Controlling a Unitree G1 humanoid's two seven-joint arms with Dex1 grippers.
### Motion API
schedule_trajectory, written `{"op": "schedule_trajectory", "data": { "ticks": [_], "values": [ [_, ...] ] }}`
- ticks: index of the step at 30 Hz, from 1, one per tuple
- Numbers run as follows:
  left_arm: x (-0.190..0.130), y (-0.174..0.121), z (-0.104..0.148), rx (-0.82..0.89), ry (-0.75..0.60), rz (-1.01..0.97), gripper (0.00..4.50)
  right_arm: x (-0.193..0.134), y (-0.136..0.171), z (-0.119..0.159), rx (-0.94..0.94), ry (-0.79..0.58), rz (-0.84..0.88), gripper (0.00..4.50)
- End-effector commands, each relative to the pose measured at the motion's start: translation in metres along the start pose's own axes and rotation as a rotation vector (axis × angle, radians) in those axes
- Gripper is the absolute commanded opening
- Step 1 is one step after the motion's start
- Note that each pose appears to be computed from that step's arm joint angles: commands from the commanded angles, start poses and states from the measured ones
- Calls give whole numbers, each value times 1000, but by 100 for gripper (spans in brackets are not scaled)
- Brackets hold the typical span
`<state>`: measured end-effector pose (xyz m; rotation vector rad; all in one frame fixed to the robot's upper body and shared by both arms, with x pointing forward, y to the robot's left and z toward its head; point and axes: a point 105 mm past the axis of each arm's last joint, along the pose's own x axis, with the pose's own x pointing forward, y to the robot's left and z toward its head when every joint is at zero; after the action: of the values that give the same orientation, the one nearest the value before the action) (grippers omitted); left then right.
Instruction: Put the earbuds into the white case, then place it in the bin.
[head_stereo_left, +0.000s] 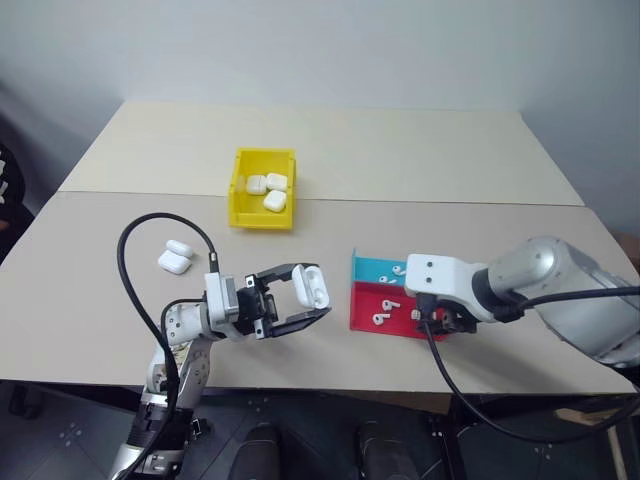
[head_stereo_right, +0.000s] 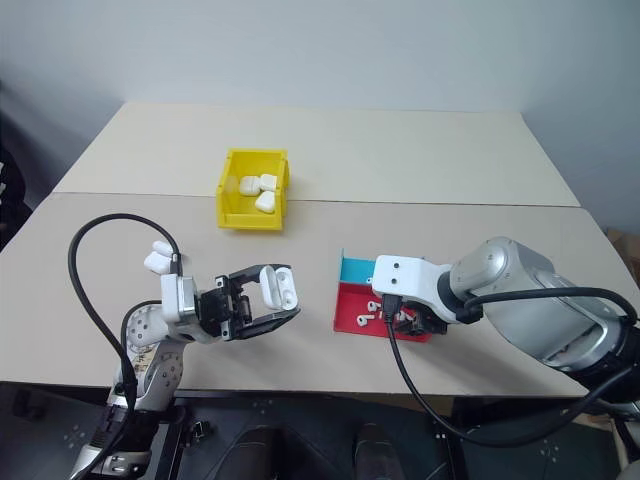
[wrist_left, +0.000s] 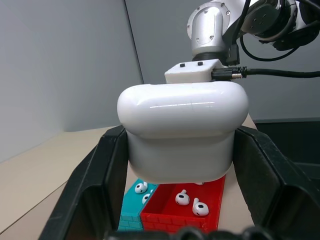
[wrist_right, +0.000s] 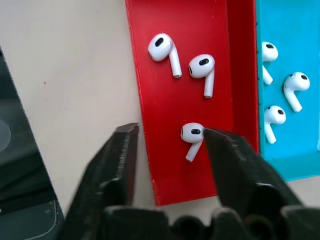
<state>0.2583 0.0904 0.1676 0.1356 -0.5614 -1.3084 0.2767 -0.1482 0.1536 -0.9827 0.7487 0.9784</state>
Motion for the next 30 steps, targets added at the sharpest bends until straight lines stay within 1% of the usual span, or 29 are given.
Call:
{"op": "schedule_trajectory", "data": {
  "ticks": [1, 9, 17, 30],
  "values": [
    [4, -2, 9, 39, -19, -18, 280, 0, -10, -1, -30, 26, -59, 247],
    [4, -1, 8, 43, -8, -13, 280, 12, -13, -9, -29, 63, -62, 247],
    [3, -2, 6, 30, 18, -11, 280, 19, -13, -6, -23, 52, -51, 247],
    [3, -6, 6, 21, 42, -27, 280, 30, -12, -13, -19, 73, -32, 247]
  ]
}}
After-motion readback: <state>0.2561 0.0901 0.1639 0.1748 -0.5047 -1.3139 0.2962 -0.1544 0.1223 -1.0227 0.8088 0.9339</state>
